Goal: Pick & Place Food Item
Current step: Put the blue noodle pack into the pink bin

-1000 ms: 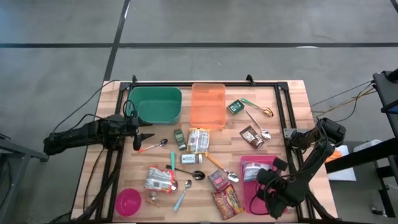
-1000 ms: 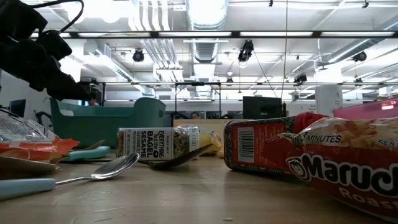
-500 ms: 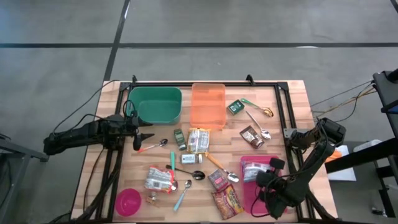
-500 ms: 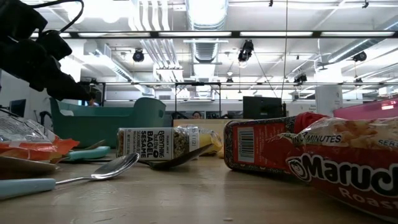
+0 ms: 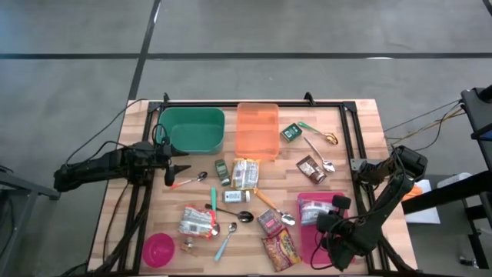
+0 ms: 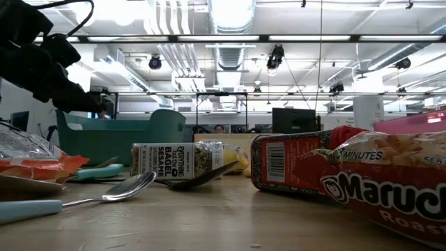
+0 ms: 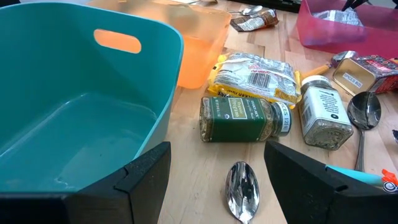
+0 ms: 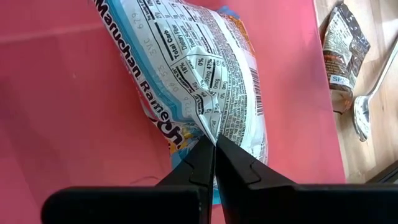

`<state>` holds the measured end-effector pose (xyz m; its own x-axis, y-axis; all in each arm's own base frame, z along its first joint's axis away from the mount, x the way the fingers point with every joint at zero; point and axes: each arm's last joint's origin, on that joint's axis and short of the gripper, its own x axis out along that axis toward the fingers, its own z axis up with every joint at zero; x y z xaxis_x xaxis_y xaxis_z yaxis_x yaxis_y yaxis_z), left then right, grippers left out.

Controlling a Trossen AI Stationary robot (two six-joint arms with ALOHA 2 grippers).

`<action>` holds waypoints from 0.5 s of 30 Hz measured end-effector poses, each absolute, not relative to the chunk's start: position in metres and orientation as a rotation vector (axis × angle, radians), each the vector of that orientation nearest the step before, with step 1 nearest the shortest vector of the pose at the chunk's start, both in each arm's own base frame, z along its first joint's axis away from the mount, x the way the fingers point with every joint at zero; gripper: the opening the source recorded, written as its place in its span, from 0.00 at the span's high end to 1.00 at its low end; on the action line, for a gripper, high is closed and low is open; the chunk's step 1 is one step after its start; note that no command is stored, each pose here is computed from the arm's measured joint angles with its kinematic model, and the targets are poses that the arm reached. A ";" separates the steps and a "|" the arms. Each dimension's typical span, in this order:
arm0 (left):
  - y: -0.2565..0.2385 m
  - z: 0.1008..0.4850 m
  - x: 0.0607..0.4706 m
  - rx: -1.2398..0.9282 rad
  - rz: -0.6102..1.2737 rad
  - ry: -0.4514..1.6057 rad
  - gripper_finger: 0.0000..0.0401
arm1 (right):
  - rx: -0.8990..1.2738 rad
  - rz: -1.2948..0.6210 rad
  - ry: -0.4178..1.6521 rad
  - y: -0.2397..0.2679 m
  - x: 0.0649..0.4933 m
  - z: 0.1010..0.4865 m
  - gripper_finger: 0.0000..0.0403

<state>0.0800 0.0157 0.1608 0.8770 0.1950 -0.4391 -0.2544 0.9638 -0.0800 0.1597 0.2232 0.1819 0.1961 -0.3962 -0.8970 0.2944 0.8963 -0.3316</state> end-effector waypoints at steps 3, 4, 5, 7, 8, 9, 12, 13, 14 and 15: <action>0.016 0.161 0.080 -0.137 0.235 0.443 0.35 | -0.089 -0.484 1.284 0.224 0.160 0.182 0.98; 0.016 0.161 0.080 -0.137 0.235 0.443 0.35 | -0.089 -0.481 1.284 0.224 0.160 0.182 0.98; 0.016 0.161 0.080 -0.137 0.235 0.443 0.35 | -0.088 -0.480 1.283 0.224 0.160 0.182 0.98; 0.016 0.161 0.080 -0.137 0.235 0.443 0.35 | -0.083 -0.481 1.282 0.224 0.160 0.182 0.98; 0.016 0.161 0.080 -0.137 0.235 0.443 0.35 | -0.081 -0.481 1.281 0.224 0.160 0.182 0.98; 0.016 0.161 0.080 -0.137 0.235 0.443 0.35 | -0.082 -0.481 1.282 0.224 0.160 0.182 0.98; 0.016 0.161 0.080 -0.137 0.235 0.443 0.35 | -0.083 -0.478 1.281 0.224 0.160 0.182 0.98; 0.016 0.161 0.080 -0.137 0.235 0.443 0.35 | -0.073 -0.483 1.279 0.224 0.160 0.182 0.98; 0.016 0.161 0.080 -0.137 0.235 0.443 0.35 | -0.061 -0.491 1.275 0.224 0.161 0.182 0.98; 0.016 0.161 0.080 -0.137 0.235 0.443 0.35 | -0.048 -0.500 1.271 0.224 0.161 0.182 0.98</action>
<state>0.0800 0.0157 0.1608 0.8770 0.1950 -0.4391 -0.2544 0.9638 -0.0800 0.1606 0.2244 0.1816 0.2035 -0.3841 -0.9006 0.3316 0.8925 -0.3057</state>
